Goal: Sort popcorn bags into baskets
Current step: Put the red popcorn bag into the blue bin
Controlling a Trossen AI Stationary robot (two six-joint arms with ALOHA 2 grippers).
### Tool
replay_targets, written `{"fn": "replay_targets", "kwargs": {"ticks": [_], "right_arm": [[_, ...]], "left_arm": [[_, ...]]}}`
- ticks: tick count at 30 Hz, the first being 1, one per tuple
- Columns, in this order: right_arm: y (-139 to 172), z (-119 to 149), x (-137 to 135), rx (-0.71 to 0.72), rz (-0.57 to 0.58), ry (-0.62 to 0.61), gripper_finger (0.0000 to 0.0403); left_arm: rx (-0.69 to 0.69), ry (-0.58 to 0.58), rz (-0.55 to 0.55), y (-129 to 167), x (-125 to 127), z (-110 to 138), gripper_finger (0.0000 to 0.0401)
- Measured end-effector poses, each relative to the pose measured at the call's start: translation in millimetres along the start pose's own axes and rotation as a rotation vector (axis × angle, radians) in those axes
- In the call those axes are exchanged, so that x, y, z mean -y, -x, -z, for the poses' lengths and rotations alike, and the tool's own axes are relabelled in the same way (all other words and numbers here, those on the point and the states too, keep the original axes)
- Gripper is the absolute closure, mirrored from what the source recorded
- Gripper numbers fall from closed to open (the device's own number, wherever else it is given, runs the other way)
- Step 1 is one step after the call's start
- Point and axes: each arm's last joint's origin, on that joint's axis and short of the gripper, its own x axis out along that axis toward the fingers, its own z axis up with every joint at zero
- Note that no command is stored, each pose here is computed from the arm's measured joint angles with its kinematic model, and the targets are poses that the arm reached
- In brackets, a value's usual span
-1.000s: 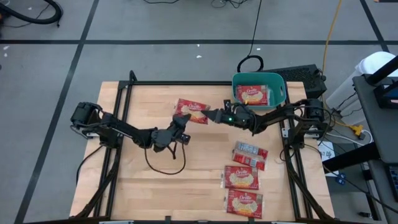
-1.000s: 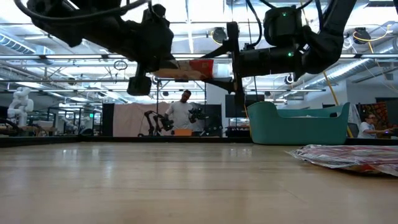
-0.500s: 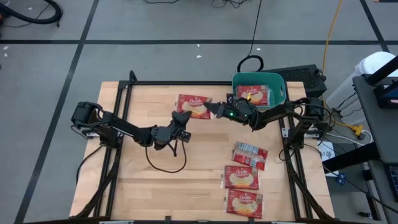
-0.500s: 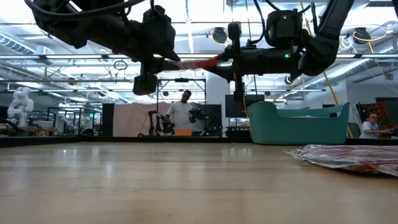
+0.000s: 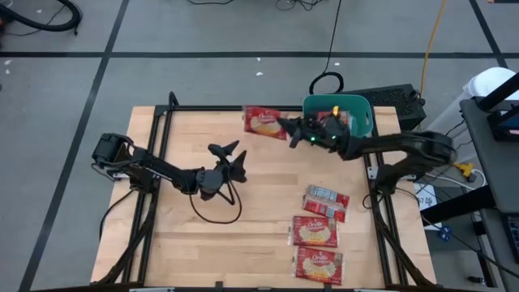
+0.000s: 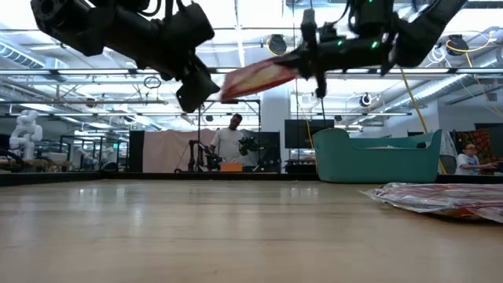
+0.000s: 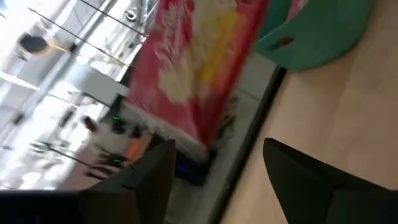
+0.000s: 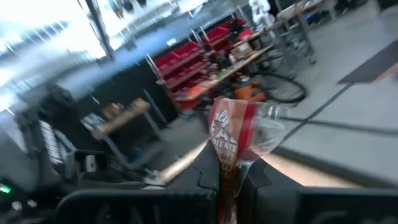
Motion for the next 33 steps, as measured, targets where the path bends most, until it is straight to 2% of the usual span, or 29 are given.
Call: {"fn": "replay_targets", "kwargs": {"ticks": [4,8,12,16,22,27,33], "right_arm": [[23.4,-31.6,-1.8,-0.026,0.069,0.172,0.0400],[54.1,-60.1,5.6,-0.062,0.182,0.262,0.0401],[85.5,-81.6,16.6,-0.064,0.333,0.288,0.0401],[106.2,-90.5,28.1,-0.100,0.434,0.309,0.0402],[118.8,-92.8,48.0,-0.194,0.466,0.237,0.0402],[124.3,-94.3,66.6,-0.238,0.521,0.164,0.0402],[127.6,-92.7,84.7,-0.304,0.514,0.059,0.0402]], "left_arm": [[0.023,0.165,0.048,-1.2,2.5,1.1,0.0152],[0.041,0.283,0.118,-8.4,3.8,4.5,0.0165],[0.032,0.331,0.172,-15.4,5.1,9.7,0.0187],[0.023,0.352,0.164,-18.9,3.6,11.1,0.0210],[0.034,0.341,0.175,-20.1,3.2,11.0,0.0238],[0.081,0.342,0.252,-19.6,5.0,9.2,0.0251],[0.091,0.363,0.272,-19.3,5.5,8.8,0.0259]]}}
